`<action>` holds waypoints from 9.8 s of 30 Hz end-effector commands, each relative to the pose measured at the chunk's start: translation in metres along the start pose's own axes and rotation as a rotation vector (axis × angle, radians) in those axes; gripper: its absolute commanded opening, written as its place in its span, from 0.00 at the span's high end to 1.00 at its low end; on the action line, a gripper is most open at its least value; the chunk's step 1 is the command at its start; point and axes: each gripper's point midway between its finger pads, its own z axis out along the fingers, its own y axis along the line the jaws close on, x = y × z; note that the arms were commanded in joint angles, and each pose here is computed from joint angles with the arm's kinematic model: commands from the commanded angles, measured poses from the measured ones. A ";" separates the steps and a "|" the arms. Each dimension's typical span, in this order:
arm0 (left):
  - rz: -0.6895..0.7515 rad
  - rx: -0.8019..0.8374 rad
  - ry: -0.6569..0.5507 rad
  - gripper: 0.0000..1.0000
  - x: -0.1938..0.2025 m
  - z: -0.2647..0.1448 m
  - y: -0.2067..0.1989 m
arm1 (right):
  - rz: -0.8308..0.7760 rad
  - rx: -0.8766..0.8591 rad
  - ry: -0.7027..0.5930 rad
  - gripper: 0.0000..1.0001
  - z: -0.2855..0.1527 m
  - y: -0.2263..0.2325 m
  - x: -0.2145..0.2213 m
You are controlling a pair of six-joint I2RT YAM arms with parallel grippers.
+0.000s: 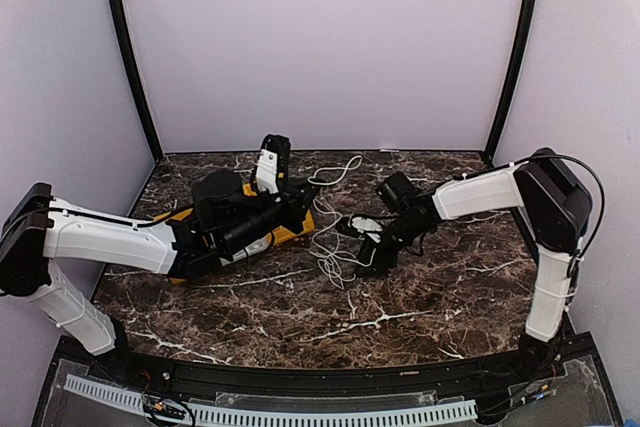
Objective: Untangle the cables
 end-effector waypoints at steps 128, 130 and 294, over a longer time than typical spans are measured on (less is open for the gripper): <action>-0.086 -0.387 0.724 0.69 0.095 0.018 0.212 | 0.097 0.420 -0.187 0.38 -0.178 -0.038 0.066; -0.073 -0.374 0.731 0.63 0.086 0.010 0.207 | 0.097 0.420 -0.187 0.38 -0.178 -0.038 0.066; -0.243 0.600 0.341 0.50 0.077 0.048 -0.071 | -0.402 0.306 -0.138 1.00 -0.192 0.044 -0.076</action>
